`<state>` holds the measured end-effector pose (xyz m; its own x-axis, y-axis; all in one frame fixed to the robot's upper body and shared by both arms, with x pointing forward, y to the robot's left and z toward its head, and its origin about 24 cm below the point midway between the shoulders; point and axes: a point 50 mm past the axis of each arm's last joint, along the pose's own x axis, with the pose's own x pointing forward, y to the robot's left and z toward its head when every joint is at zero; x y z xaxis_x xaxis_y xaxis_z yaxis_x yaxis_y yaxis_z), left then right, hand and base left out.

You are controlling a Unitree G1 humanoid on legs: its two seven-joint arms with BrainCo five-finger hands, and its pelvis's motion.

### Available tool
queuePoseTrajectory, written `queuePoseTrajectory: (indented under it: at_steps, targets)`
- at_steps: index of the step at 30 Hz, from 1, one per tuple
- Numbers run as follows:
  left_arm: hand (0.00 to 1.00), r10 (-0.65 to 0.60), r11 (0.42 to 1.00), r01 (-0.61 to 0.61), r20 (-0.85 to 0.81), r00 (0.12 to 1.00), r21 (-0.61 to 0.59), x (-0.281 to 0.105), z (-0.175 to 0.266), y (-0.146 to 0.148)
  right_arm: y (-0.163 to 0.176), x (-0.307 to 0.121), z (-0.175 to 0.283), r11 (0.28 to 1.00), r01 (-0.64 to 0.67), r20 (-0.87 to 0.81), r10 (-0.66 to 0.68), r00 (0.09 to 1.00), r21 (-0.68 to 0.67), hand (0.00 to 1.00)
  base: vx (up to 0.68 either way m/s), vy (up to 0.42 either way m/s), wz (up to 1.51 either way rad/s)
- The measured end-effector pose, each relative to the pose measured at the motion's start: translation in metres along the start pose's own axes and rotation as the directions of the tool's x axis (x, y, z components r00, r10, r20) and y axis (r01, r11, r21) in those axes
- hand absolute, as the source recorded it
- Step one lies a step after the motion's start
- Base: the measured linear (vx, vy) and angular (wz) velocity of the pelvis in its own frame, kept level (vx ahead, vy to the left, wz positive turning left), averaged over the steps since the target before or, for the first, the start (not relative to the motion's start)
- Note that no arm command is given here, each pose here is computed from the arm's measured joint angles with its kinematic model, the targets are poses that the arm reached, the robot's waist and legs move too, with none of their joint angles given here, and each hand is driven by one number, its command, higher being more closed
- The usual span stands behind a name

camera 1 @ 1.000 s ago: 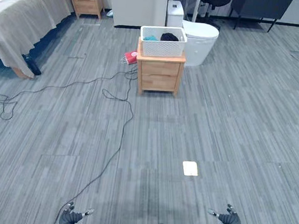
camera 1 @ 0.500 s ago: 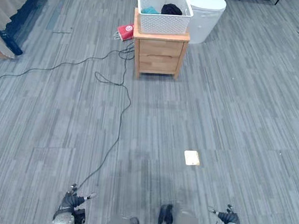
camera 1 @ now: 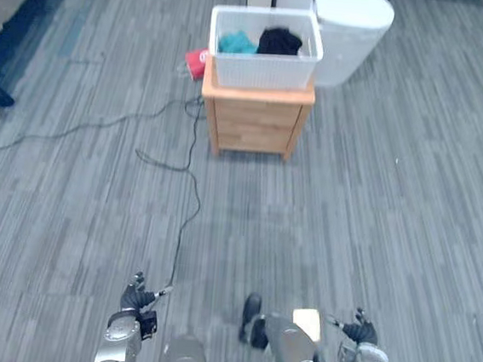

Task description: Pick up the laundry basket with both hands and put the clothes into the washing machine.

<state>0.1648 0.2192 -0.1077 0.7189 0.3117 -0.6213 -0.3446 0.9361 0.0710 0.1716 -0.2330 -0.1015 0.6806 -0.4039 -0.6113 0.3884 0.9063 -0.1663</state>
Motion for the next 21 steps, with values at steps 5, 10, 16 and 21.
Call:
queuePoseTrajectory:
  at_steps: [5, 10, 16, 21]
  targets:
    - [0.00, 0.028, 0.999, -0.027, -0.077, 0.997, 0.022, -0.010, -0.024, 0.010, -0.008, -0.004, -0.020, 1.000, 0.018, -0.075, -0.020, 0.997, -0.022, 0.00, 0.60, 0.189, -0.66]
    - [0.00, 0.009, 0.997, 0.001, -0.132, 0.991, 0.072, -0.011, -0.035, 0.007, -0.002, -0.013, -0.048, 1.000, 0.005, -0.176, -0.009, 0.984, -0.026, 0.00, 0.75, 0.258, 0.02]
    - [0.00, -0.016, 0.993, 0.024, -0.071, 0.997, 0.114, 0.000, -0.015, 0.001, 0.015, -0.012, -0.040, 0.997, -0.055, -0.146, 0.047, 0.988, -0.053, 0.00, 0.54, 0.064, 0.35]
    - [0.00, 0.030, 0.988, -0.011, -0.122, 0.992, 0.156, -0.001, -0.025, 0.014, 0.010, -0.008, -0.039, 0.997, -0.039, -0.153, 0.029, 0.988, -0.061, 0.00, 0.39, -0.118, 0.40]
